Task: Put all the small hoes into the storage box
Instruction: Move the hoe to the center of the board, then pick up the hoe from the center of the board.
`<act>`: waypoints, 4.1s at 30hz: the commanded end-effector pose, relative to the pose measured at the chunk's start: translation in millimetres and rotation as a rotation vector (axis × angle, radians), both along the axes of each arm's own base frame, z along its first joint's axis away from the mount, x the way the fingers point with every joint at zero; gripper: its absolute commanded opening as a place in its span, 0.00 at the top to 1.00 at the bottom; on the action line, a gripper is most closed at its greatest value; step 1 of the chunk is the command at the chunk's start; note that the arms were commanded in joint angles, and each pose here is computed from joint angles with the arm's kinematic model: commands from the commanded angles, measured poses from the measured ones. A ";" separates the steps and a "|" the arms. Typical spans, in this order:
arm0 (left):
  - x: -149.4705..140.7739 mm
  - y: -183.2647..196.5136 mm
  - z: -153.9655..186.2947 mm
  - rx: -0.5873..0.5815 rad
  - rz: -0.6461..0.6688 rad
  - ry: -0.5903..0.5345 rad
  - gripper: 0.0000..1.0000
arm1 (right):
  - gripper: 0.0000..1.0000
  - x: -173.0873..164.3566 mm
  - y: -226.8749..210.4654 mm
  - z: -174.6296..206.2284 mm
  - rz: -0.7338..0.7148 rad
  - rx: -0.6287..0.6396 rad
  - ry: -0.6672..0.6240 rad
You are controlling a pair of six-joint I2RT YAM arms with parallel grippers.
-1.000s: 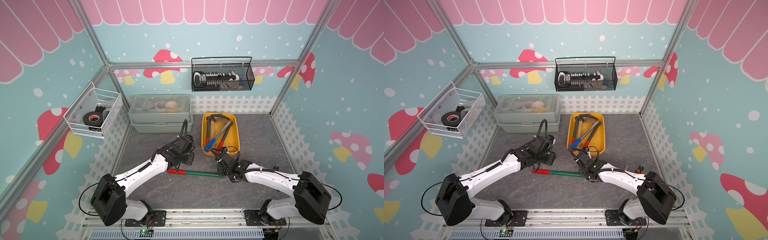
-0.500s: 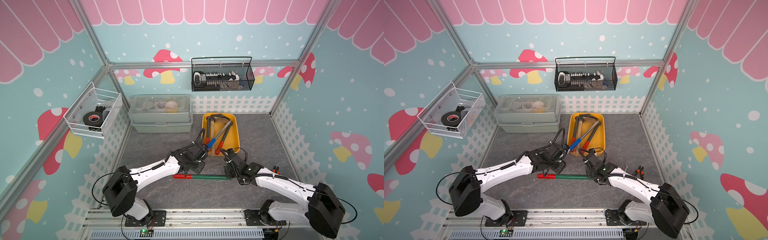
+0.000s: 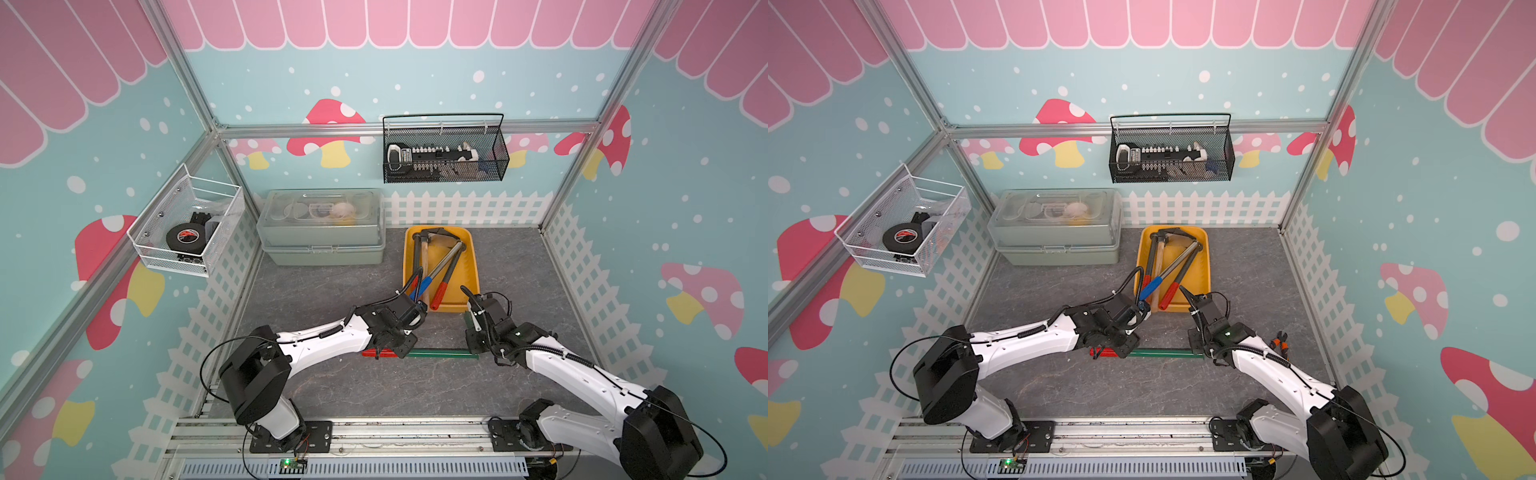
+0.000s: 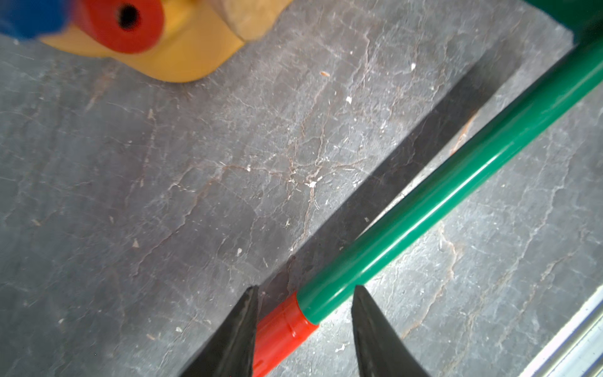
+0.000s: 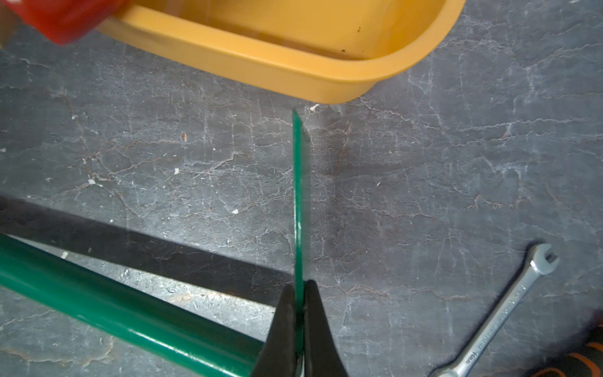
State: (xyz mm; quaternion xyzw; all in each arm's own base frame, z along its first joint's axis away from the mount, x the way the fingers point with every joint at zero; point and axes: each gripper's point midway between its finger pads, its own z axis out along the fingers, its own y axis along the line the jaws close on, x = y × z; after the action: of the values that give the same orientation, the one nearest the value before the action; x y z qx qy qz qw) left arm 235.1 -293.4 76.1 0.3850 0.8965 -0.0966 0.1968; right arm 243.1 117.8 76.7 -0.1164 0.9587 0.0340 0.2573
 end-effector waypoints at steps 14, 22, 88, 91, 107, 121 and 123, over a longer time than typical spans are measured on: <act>-20.9 -15.5 -16.5 0.020 -0.108 0.029 0.52 | 0.95 7.1 -5.6 -10.5 -0.043 0.014 0.028; -22.5 -18.9 -20.7 0.026 -0.126 0.032 0.52 | 0.94 18.1 -7.6 -14.1 -0.052 0.016 0.057; 4.9 -25.9 -43.8 0.201 -0.200 0.001 0.52 | 0.38 39.0 -36.7 11.8 -0.180 0.036 0.019; 0.6 -27.1 -50.9 0.195 -0.208 0.038 0.53 | 0.38 38.2 -35.8 16.0 -0.184 0.053 0.008; -9.1 -44.0 -56.3 0.183 -0.253 0.088 0.68 | 0.38 40.0 -36.3 22.9 -0.196 0.068 -0.013; -22.6 -57.9 -55.8 0.192 -0.298 0.072 0.80 | 0.38 30.9 -29.7 26.6 -0.244 0.176 -0.019; -24.9 -59.9 -54.8 0.195 -0.303 0.063 0.83 | 0.38 26.7 -27.1 24.6 -0.259 0.210 -0.009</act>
State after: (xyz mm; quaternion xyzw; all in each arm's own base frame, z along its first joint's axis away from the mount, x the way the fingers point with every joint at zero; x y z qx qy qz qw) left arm 206.5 -352.0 25.5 0.5375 0.8334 -0.0627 0.1122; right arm 279.1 88.2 108.3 0.0094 0.9547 0.0764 0.2875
